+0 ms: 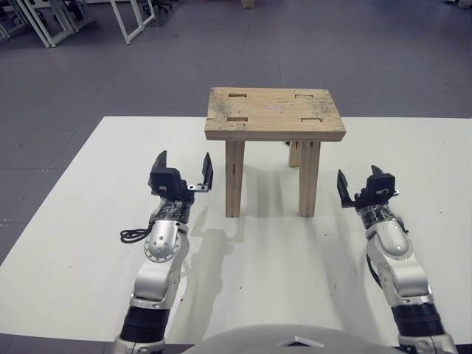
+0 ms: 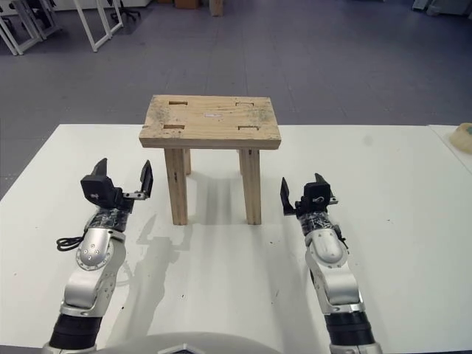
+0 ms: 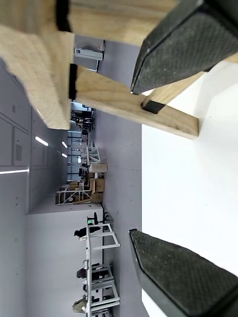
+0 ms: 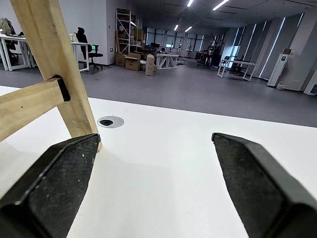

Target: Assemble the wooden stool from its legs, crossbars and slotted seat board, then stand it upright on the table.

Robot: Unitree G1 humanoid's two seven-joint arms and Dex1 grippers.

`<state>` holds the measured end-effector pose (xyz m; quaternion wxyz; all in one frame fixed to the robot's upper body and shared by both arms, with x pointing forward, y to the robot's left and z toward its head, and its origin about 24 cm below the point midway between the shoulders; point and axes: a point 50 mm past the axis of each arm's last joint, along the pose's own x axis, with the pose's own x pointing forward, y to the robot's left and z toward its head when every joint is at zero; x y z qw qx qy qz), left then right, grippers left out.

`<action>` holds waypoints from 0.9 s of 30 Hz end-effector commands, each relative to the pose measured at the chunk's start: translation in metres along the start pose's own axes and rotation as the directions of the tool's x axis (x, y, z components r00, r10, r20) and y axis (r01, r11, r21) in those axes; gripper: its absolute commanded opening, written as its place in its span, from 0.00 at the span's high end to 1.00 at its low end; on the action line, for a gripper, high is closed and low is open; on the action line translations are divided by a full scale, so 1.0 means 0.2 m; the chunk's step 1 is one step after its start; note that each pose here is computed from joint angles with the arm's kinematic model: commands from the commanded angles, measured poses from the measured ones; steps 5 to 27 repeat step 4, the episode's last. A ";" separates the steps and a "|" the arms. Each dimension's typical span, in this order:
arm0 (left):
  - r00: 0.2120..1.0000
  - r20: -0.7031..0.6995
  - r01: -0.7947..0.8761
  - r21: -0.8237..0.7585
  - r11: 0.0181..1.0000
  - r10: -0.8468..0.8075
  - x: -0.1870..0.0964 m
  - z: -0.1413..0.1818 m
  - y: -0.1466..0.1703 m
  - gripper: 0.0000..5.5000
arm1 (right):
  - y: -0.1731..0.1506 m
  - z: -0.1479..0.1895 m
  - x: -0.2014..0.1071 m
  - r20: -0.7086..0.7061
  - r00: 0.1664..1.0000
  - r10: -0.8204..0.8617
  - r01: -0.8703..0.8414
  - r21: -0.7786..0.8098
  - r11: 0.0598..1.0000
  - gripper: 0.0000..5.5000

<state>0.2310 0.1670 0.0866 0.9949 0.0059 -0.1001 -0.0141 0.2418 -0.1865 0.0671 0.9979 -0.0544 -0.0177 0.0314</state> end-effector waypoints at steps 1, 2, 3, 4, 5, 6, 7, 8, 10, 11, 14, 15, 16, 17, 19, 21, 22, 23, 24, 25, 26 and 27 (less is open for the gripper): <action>1.000 -0.019 0.022 0.029 0.999 -0.022 -0.05 -0.02 -0.01 0.08 | 0.04 0.03 -0.04 0.012 1.000 0.026 -0.025 -0.016 1.000 0.24; 1.000 -0.025 0.018 0.037 0.999 -0.017 -0.06 -0.02 -0.01 0.08 | 0.04 0.03 -0.05 0.007 0.999 0.032 -0.032 -0.021 0.999 0.24; 0.999 -0.025 0.026 0.060 0.998 -0.025 -0.06 -0.02 -0.02 0.08 | 0.03 0.02 -0.05 -0.007 1.000 0.028 -0.028 -0.030 0.999 0.24; 0.999 -0.020 0.038 0.085 0.996 -0.036 -0.06 -0.02 -0.03 0.08 | 0.02 0.02 -0.06 -0.019 0.999 0.025 -0.026 -0.036 0.999 0.24; 0.999 -0.020 0.038 0.085 0.996 -0.036 -0.06 -0.02 -0.03 0.08 | 0.02 0.02 -0.06 -0.019 0.999 0.025 -0.026 -0.036 0.999 0.24; 0.999 -0.020 0.038 0.085 0.996 -0.036 -0.06 -0.02 -0.03 0.08 | 0.02 0.02 -0.06 -0.019 0.999 0.025 -0.026 -0.036 0.999 0.24; 0.999 -0.020 0.038 0.085 0.996 -0.036 -0.06 -0.02 -0.03 0.08 | 0.02 0.02 -0.06 -0.019 0.999 0.025 -0.026 -0.036 0.999 0.24; 0.999 -0.020 0.038 0.085 0.996 -0.036 -0.06 -0.02 -0.03 0.08 | 0.02 0.02 -0.06 -0.019 0.999 0.025 -0.026 -0.036 0.999 0.24; 0.999 -0.020 0.038 0.085 0.996 -0.036 -0.06 -0.02 -0.03 0.08 | 0.02 0.02 -0.06 -0.019 0.999 0.025 -0.026 -0.036 0.999 0.24; 0.999 -0.020 0.038 0.085 0.996 -0.036 -0.06 -0.02 -0.03 0.08 | 0.02 0.02 -0.06 -0.019 0.999 0.025 -0.026 -0.036 0.999 0.24; 0.999 -0.020 0.038 0.085 0.996 -0.036 -0.06 -0.02 -0.03 0.08 | 0.02 0.02 -0.06 -0.019 0.999 0.025 -0.026 -0.036 0.999 0.24; 0.999 -0.020 0.038 0.085 0.996 -0.036 -0.06 -0.02 -0.03 0.08 | 0.02 0.02 -0.06 -0.019 0.999 0.025 -0.026 -0.036 0.999 0.24; 0.999 -0.020 0.038 0.085 0.996 -0.036 -0.06 -0.02 -0.03 0.08 | 0.02 0.02 -0.06 -0.019 0.999 0.025 -0.026 -0.036 0.999 0.24; 0.999 -0.020 0.038 0.085 0.996 -0.036 -0.06 -0.02 -0.03 0.08 | 0.02 0.02 -0.06 -0.019 0.999 0.025 -0.026 -0.036 0.999 0.24; 0.999 -0.020 0.038 0.085 0.996 -0.036 -0.06 -0.02 -0.03 0.08 | 0.02 0.02 -0.06 -0.019 0.999 0.025 -0.026 -0.036 0.999 0.24; 0.999 -0.020 0.038 0.085 0.996 -0.036 -0.06 -0.02 -0.03 0.08 | 0.02 0.02 -0.06 -0.019 0.999 0.025 -0.026 -0.036 0.999 0.24; 0.999 -0.020 0.038 0.085 0.996 -0.036 -0.06 -0.02 -0.03 0.08 | 0.02 0.02 -0.06 -0.019 0.999 0.025 -0.026 -0.036 0.999 0.24; 0.999 -0.020 0.038 0.085 0.996 -0.036 -0.06 -0.02 -0.03 0.08 | 0.02 0.02 -0.06 -0.019 0.999 0.025 -0.026 -0.036 0.999 0.24; 0.999 -0.020 0.038 0.085 0.996 -0.036 -0.06 -0.02 -0.03 0.08 | 0.02 0.02 -0.06 -0.019 0.999 0.025 -0.026 -0.036 0.999 0.24; 0.999 -0.020 0.038 0.085 0.996 -0.036 -0.06 -0.02 -0.03 0.08 | 0.02 0.02 -0.06 -0.019 0.999 0.025 -0.026 -0.036 0.999 0.24; 0.999 -0.020 0.038 0.085 0.996 -0.036 -0.06 -0.02 -0.03 0.08 | 0.02 0.02 -0.06 -0.019 0.999 0.025 -0.026 -0.036 0.999 0.24; 0.999 -0.020 0.038 0.085 0.996 -0.036 -0.06 -0.02 -0.03 0.08 | 0.02 0.02 -0.06 -0.019 0.999 0.025 -0.026 -0.036 0.999 0.24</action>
